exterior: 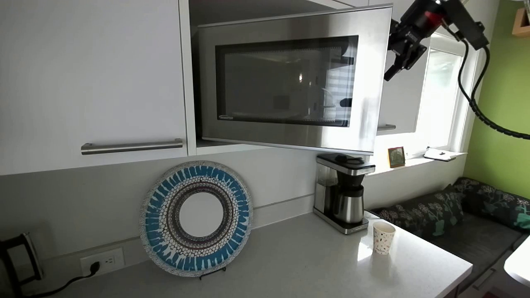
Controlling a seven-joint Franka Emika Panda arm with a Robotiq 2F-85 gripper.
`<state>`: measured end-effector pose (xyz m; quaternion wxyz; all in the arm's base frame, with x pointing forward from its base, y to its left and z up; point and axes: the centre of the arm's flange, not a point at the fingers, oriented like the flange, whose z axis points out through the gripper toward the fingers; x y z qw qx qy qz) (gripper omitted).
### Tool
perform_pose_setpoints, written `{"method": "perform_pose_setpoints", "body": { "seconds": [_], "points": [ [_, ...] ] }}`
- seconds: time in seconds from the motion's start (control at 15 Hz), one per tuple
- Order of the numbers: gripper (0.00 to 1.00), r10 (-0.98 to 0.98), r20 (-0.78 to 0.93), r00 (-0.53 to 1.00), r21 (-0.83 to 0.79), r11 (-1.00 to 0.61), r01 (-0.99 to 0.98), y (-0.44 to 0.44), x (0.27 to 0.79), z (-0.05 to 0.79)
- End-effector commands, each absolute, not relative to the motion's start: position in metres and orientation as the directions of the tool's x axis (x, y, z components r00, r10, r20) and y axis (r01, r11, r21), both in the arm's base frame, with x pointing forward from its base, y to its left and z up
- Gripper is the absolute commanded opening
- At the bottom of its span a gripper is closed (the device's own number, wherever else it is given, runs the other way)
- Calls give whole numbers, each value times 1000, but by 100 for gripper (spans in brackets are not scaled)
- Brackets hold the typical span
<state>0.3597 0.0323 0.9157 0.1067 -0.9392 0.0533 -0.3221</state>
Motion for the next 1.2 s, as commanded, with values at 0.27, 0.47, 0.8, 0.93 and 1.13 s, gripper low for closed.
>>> {"method": "perform_pose_setpoints", "body": {
  "seconds": [0.27, 0.47, 0.8, 0.93, 1.13],
  "points": [
    [100, -30, 675, 737, -143, -985, 91, 38, 319, 961],
    [100, -9, 698, 716, -130, -985, 113, 42, 309, 971],
    [100, 205, 681, 703, 98, -977, 190, 58, 290, 985],
    [100, 278, 646, 711, 201, -961, 192, 63, 274, 990],
    [100, 381, 567, 730, 345, -915, 209, 73, 250, 986]
  ]
}}
